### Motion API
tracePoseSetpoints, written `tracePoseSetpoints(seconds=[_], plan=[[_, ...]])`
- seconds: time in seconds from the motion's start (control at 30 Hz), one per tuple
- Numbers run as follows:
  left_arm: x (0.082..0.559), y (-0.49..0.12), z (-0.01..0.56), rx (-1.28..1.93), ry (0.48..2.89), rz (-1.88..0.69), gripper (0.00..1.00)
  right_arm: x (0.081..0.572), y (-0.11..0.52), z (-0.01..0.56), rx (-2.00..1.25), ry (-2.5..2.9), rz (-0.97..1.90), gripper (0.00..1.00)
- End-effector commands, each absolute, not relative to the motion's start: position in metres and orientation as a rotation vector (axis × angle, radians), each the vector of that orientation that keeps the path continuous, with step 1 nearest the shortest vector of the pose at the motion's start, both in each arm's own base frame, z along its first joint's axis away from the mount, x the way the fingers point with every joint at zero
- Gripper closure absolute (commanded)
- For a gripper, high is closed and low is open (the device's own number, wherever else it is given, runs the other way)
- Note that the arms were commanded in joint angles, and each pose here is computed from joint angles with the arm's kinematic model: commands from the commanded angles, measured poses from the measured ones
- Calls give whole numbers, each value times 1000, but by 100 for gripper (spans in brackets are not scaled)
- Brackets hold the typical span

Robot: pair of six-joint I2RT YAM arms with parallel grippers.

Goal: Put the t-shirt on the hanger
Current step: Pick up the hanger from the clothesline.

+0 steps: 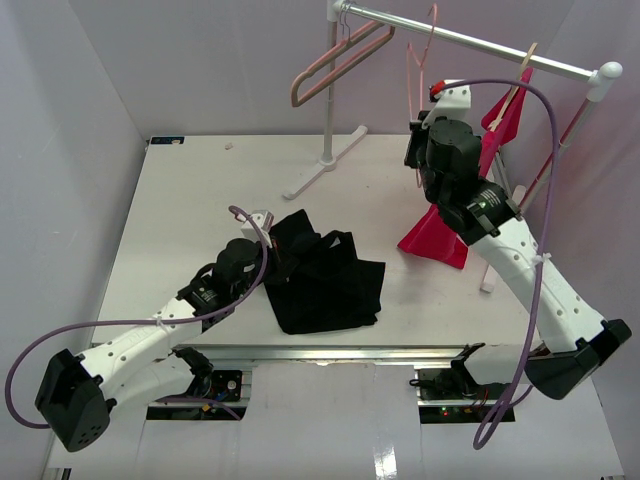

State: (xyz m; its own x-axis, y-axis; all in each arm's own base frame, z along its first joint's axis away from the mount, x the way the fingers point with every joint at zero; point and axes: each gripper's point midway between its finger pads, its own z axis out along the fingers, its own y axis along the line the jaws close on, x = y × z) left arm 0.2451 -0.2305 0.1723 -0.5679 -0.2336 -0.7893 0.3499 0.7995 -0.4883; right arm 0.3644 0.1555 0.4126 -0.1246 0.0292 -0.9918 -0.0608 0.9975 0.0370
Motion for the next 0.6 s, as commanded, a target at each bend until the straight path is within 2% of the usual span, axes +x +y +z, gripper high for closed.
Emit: tracePoseSetpoints(seconds=[0.0, 0.23, 0.57], plan=[[255, -230, 198, 27, 2010, -762, 100, 317, 193, 373, -256, 1824, 321, 92], [274, -237, 211, -16, 2043, -793, 100, 235, 209, 314, -529, 1838, 584, 92], [299, -238, 227, -54, 2047, -783, 100, 147, 185, 311, -641, 1744, 819, 92]])
